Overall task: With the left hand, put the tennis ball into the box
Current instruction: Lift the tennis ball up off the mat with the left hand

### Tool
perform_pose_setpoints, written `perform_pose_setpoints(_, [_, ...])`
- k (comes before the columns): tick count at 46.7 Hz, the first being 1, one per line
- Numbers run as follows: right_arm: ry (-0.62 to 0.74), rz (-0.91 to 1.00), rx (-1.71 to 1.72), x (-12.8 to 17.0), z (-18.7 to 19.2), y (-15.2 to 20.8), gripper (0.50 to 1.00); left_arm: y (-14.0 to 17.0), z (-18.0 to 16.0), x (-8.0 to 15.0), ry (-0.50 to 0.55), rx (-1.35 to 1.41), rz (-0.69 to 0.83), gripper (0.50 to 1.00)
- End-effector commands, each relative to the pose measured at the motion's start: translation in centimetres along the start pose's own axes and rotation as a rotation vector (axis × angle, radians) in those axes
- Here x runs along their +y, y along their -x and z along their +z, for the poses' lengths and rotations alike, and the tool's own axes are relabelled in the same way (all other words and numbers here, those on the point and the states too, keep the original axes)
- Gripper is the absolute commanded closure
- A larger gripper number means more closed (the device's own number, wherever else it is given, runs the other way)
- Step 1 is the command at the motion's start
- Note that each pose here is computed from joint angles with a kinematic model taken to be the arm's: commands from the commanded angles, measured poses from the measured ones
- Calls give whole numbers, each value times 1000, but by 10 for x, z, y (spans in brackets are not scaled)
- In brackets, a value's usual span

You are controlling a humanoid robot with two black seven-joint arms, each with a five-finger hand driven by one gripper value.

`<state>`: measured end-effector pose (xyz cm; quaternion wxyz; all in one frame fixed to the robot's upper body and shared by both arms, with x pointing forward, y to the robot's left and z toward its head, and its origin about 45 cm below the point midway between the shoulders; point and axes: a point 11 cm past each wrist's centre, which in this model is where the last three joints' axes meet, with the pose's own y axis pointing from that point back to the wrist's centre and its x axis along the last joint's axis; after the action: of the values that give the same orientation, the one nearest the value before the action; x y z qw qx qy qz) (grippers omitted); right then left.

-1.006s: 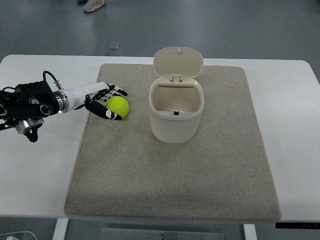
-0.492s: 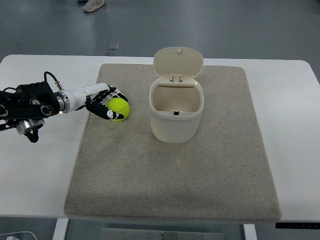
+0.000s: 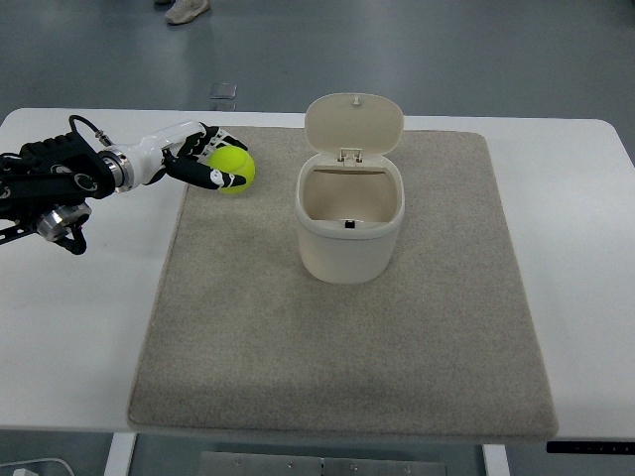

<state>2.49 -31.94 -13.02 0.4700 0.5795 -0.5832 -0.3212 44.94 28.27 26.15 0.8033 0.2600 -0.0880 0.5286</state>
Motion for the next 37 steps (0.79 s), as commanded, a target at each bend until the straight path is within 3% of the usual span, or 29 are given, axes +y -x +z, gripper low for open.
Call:
perform_pose_setpoints(1, [-1,0,0,0,-1,0,562,-18,7,-6,51,129,76,1000])
perform_pose_setpoints(13, [1,0,-2,0,0,0,562,-45,46,-7,228,378,157,1000])
perform_pose_setpoints(22, [0,0,0,0,0,0,562,-31,84,-14,335,434,72,1000])
perform_pose_setpoints(37, [0,0,0,0,0,0,562,-40,157,3,577,505,7,1000])
